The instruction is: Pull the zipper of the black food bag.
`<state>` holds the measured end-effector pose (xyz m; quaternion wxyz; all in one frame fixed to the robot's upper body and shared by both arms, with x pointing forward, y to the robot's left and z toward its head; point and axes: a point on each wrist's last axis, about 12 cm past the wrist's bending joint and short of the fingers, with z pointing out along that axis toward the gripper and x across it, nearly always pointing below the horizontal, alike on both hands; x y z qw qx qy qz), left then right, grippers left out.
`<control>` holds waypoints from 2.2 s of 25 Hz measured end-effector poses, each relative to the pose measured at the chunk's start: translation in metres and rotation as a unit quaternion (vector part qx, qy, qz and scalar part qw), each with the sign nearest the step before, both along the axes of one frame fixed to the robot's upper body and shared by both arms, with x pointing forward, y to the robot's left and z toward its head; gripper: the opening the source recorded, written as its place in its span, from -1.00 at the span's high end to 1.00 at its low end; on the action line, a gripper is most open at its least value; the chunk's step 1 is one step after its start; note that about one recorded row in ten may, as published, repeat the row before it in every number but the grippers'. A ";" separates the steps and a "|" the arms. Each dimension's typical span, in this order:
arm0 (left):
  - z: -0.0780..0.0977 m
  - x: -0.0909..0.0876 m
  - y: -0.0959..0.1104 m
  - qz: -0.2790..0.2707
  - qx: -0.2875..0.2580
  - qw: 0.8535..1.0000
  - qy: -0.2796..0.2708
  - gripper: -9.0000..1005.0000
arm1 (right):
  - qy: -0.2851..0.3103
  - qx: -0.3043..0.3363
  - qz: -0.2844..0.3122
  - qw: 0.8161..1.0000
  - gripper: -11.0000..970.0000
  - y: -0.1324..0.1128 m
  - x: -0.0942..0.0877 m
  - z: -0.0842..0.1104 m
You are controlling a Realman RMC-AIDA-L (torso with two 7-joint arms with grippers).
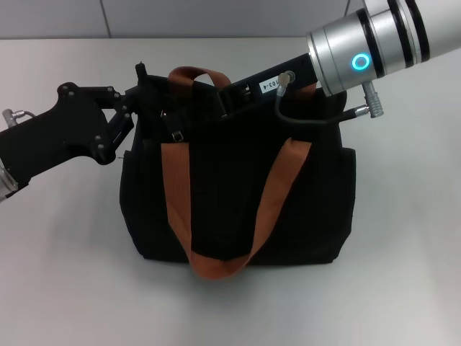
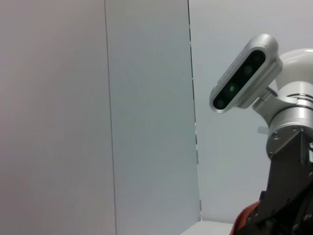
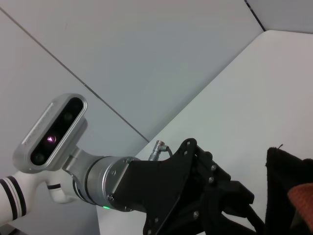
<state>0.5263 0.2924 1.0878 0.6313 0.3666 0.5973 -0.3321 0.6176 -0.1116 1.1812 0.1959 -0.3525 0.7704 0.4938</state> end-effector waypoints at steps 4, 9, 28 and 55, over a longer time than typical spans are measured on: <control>0.001 -0.001 0.000 -0.002 -0.007 1.000 -0.003 0.95 | 0.001 0.000 -0.001 1.000 0.78 0.000 0.000 0.000; 0.002 -0.001 0.001 0.001 -0.013 1.000 -0.001 0.95 | 0.000 0.000 0.000 1.000 0.79 0.001 0.000 0.002; 0.003 -0.003 -0.001 -0.006 -0.020 1.000 -0.004 0.95 | -0.006 0.001 0.007 1.000 0.86 0.007 0.001 0.007; 0.005 -0.005 -0.001 -0.011 -0.033 0.999 -0.004 0.94 | 0.000 -0.036 0.010 0.999 0.91 0.017 0.002 0.006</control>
